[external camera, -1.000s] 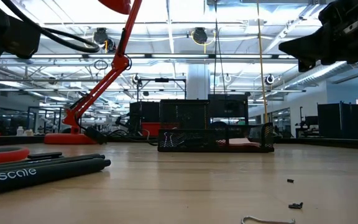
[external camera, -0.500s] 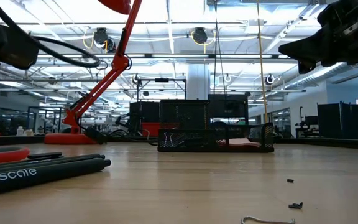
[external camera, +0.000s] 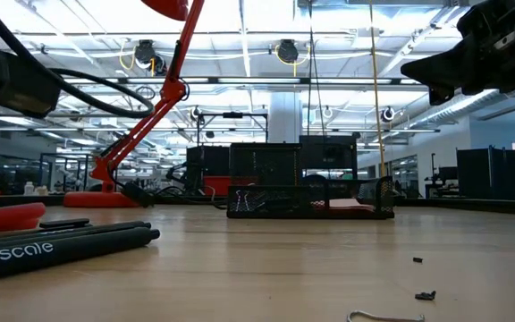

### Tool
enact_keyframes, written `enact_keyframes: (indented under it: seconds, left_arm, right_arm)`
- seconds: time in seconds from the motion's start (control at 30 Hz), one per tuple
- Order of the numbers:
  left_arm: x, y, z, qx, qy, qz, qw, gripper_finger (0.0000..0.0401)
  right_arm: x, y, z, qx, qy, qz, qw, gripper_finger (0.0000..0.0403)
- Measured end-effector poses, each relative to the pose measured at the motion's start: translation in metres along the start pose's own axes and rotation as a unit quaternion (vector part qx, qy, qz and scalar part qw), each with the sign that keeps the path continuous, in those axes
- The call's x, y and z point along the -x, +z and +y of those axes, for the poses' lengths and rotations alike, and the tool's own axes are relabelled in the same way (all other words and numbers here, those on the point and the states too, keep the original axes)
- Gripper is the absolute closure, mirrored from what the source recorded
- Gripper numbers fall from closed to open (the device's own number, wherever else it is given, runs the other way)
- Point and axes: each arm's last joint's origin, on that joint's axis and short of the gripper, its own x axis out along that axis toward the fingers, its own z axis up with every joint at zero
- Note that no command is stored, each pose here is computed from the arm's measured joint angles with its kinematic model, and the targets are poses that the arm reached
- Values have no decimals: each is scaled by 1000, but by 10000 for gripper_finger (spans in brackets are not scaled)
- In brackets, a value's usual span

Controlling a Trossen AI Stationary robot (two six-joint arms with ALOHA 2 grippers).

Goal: Pick and place office supplies into organizer
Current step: Put the right orange pencil into the black desk organizer

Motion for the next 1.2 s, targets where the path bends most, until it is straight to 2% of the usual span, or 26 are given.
enact_keyframes:
  seconds: [0.4,0.8,1.2]
  left_arm:
    - [-3,1,5,-7,25,12,1000,210]
    - [-3,1,4,-9,23,10,1000,210]
    - [-16,1,2,-24,43,14,999,210]
  right_arm:
    - [0,0,0,0,0,0,1000,399]
    - [0,0,0,1,0,3,1000,399]
    - [0,0,0,1,0,3,1000,399]
